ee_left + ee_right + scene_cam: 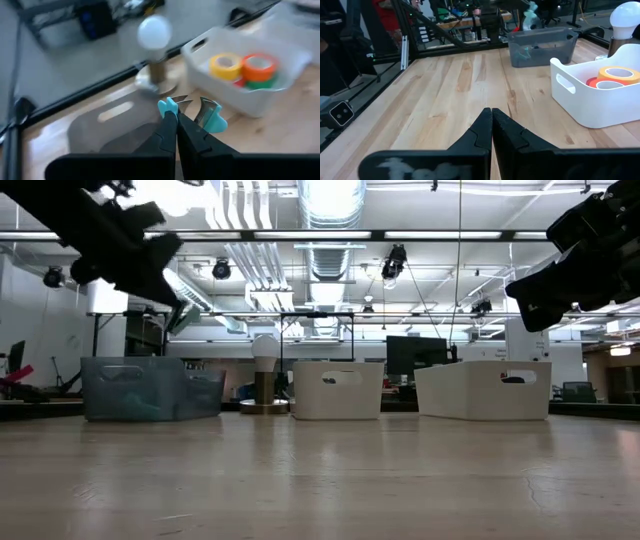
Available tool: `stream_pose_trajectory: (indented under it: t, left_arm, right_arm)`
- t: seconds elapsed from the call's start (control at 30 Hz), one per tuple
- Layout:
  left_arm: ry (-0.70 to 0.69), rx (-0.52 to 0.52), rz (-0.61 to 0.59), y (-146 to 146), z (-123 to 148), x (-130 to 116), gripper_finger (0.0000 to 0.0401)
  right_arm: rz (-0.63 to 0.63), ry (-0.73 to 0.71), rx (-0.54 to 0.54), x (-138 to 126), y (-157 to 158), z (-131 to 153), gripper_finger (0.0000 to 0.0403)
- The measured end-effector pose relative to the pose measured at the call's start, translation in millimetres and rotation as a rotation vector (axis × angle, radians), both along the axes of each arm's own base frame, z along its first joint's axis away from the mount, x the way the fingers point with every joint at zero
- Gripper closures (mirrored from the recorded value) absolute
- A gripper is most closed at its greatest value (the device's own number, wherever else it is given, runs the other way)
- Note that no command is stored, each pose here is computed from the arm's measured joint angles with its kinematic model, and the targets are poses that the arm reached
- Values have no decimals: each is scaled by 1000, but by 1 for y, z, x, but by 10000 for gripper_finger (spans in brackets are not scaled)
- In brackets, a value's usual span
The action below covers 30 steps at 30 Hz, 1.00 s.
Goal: Pick and place Stapler, Stapler remover, tape
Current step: Put the blue staple remover into the black bin
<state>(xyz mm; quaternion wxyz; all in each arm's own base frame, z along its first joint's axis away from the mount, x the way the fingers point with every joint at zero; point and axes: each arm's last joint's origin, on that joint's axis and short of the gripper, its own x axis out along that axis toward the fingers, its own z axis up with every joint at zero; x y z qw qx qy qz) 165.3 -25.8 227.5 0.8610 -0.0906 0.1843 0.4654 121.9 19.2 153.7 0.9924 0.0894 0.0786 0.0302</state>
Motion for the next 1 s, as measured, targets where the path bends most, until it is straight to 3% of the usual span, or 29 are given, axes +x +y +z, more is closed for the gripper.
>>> stream_pose_trajectory:
  t: [0.3,1.0]
  left_arm:
    - [150,-179,115,42,-11,4,393]
    - [294,-268,140,56,-31,15,383]
  right_arm:
    - [0,0,0,0,0,0,394]
    - [-1,0,0,0,0,0,394]
